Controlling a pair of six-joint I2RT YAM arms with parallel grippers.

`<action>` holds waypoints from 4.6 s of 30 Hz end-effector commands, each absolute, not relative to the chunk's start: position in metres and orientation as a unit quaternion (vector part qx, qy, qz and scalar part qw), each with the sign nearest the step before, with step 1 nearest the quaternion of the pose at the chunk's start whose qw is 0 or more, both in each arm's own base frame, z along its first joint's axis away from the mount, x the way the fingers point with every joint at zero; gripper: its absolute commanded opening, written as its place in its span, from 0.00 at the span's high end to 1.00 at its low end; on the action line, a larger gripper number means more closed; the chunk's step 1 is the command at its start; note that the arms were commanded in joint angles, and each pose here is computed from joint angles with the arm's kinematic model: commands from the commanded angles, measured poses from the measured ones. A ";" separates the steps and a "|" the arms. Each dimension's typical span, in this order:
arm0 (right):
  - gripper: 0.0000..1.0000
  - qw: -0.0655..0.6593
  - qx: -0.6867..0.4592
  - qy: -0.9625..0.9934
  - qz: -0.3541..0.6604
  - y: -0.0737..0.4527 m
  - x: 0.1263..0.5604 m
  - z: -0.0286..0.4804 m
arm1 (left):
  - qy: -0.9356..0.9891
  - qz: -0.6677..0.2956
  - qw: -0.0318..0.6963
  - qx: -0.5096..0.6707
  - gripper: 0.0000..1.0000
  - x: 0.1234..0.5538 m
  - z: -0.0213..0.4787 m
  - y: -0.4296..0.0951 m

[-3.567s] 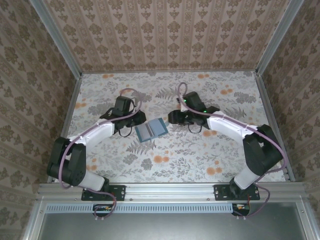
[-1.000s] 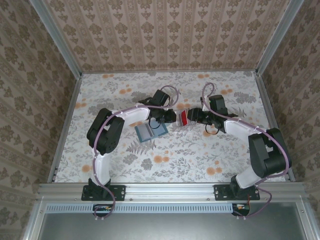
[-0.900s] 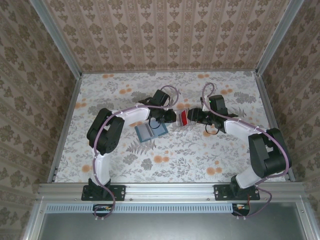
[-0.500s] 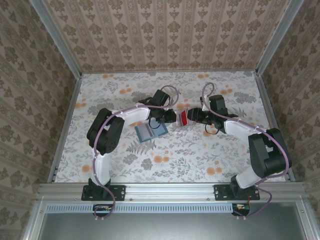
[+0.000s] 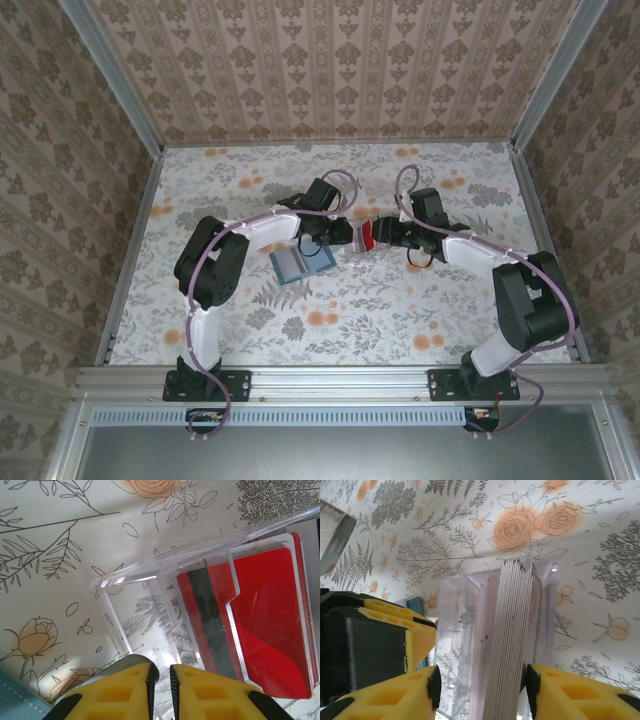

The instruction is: Put the credit cards into the card holder

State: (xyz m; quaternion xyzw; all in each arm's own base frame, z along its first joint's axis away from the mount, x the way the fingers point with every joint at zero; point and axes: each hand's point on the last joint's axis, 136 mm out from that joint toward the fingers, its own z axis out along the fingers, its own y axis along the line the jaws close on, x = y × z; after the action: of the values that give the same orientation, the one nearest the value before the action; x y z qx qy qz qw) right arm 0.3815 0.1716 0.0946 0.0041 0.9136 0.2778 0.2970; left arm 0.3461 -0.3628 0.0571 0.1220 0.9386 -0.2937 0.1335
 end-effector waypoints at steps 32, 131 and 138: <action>0.50 0.320 -0.049 0.900 0.292 0.193 0.369 0.113 | 0.938 -0.295 0.132 0.128 0.79 0.343 0.059 -0.367; 0.95 0.483 -0.012 0.804 0.346 0.150 0.336 0.237 | 0.926 -0.228 0.299 0.036 0.76 0.339 0.158 -0.238; 0.94 0.453 -0.052 0.807 0.375 0.183 0.327 0.242 | 0.934 -0.211 0.287 -0.032 0.75 0.318 0.132 -0.182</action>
State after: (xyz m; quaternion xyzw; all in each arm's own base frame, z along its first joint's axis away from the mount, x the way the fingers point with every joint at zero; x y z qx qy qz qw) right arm 0.3342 0.1651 0.2349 -0.0299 0.8078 0.3498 0.4736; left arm 0.3226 -0.1984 0.1332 -0.0022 0.9351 -0.2153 0.2813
